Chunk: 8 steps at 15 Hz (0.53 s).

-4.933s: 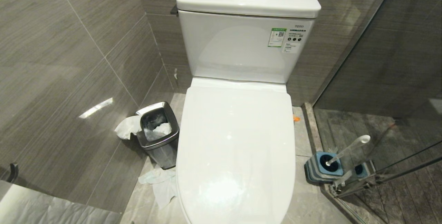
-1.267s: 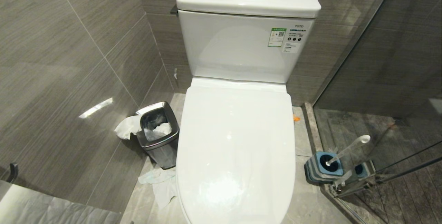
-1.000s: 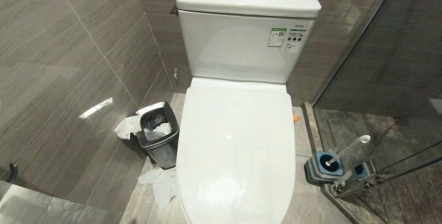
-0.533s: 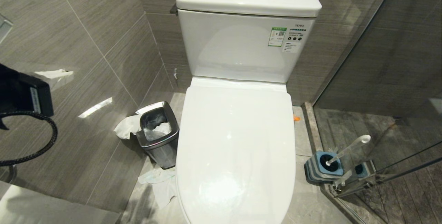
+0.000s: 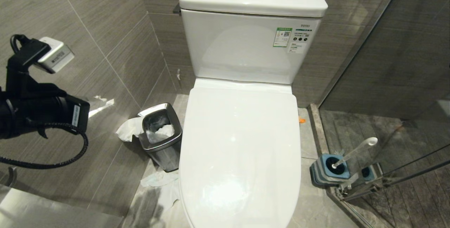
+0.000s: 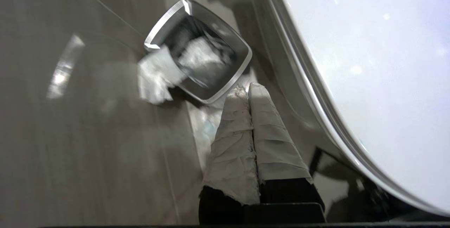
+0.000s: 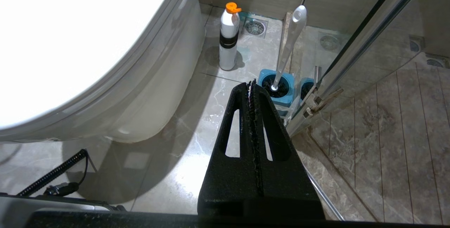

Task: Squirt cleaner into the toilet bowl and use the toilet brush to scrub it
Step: Use the left hand to lift the toilet lid slightly

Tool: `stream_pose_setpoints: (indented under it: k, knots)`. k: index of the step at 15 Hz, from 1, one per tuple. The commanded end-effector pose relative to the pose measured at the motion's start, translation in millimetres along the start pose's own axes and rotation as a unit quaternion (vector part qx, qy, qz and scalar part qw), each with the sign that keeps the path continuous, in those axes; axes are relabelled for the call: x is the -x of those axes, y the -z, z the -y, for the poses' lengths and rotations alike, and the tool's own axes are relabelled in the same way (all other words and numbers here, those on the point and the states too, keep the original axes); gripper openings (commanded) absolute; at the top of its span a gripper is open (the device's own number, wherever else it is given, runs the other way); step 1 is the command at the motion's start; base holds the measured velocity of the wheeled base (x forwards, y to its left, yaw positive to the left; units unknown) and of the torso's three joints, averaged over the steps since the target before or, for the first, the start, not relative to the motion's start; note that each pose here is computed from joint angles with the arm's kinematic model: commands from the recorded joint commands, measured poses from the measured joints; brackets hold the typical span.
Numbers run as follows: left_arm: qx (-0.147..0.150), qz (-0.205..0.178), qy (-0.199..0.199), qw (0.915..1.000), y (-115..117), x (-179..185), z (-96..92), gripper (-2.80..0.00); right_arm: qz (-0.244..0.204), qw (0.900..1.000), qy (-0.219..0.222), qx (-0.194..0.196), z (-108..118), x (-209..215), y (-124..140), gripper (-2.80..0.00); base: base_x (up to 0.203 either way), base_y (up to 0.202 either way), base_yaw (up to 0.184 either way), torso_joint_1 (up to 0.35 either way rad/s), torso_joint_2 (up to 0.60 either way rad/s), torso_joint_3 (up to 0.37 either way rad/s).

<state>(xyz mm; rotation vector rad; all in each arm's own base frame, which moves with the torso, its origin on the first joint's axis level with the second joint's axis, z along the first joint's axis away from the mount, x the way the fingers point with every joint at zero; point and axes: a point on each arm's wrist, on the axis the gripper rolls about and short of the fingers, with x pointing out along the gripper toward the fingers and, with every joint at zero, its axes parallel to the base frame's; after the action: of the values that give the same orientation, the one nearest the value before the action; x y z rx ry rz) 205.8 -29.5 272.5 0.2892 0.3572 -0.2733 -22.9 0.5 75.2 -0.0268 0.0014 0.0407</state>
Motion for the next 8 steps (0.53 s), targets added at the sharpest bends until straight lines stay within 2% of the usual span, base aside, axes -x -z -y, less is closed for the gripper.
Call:
stream_pose_setpoints:
  k: [1, 6, 8]
  knots:
    - [0.001, -0.048, 0.036, 0.9982, 5, -2, 8.3, -2.80, -0.001, 1.000, 0.000, 0.000, 0, 0, 0, -2.80, 0.000, 0.000, 0.000, 0.000, 0.00, 0.000]
    - [0.008, -0.111, 0.082, 0.9904, 19, -4, 19.3, -2.80, -0.001, 1.000, 0.000, 0.000, 0, 0, 0, -2.80, 0.000, 0.000, 0.000, 0.000, 0.00, 0.000]
    - [0.022, -0.139, 0.097, 0.9853, 23, -13, 25.8, -2.80, -0.001, 1.000, 0.000, 0.000, 0, 0, 0, -2.80, 0.000, 0.000, 0.000, 0.000, 0.00, 0.000]
